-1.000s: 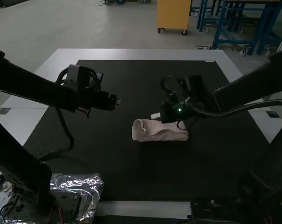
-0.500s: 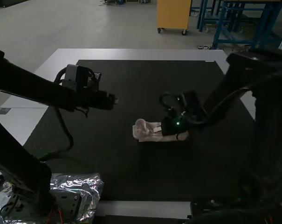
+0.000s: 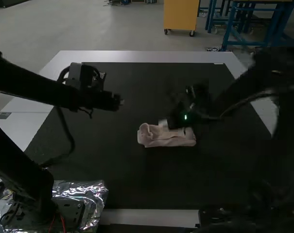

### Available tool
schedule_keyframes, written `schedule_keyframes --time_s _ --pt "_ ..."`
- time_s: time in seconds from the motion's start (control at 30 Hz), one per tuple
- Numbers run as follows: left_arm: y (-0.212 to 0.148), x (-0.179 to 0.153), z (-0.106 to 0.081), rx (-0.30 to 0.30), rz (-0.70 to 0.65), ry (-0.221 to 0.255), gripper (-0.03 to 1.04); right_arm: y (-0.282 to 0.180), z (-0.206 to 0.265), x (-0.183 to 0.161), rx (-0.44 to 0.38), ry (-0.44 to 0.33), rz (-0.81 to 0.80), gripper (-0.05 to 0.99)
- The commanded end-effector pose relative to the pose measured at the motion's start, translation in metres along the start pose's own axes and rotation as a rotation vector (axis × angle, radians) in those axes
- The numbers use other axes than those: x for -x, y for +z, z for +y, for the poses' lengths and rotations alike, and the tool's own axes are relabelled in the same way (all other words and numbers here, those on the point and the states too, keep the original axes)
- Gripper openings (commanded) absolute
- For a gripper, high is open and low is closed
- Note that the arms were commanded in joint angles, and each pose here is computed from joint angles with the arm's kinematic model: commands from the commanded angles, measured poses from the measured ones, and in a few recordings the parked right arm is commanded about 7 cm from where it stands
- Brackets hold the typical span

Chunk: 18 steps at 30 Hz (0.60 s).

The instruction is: Fold the towel.

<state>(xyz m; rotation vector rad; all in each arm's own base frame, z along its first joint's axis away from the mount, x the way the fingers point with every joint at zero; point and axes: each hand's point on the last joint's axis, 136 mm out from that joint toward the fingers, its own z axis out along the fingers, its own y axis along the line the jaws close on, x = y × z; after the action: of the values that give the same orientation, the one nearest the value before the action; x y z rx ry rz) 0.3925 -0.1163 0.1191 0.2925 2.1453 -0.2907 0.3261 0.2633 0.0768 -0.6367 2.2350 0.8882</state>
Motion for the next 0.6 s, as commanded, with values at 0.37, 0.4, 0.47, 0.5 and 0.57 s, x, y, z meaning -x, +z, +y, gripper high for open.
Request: schedule_keyframes --time_s 0.37,0.4,0.47,0.5,0.57 --pt "-0.072 0.109 0.034 0.119 -0.226 0.067 0.96 -0.267 0.033 0.178 -0.287 -0.152 -0.695 0.91" --pt "-0.081 0.117 0.037 0.136 -0.253 0.07 0.96 -0.281 0.035 0.178 -0.305 -0.152 -0.725 0.91" --pt "-0.102 0.131 0.039 0.152 -0.312 0.081 0.96 -0.309 0.04 0.175 -0.34 -0.162 -0.786 0.91" --pt "-0.113 0.137 0.04 0.161 -0.341 0.084 0.96 -0.324 0.045 0.174 -0.355 -0.168 -0.823 0.91" --pt "-0.135 0.148 0.041 0.176 -0.398 0.087 0.96 -0.347 0.054 0.168 -0.373 -0.171 -0.879 0.91"
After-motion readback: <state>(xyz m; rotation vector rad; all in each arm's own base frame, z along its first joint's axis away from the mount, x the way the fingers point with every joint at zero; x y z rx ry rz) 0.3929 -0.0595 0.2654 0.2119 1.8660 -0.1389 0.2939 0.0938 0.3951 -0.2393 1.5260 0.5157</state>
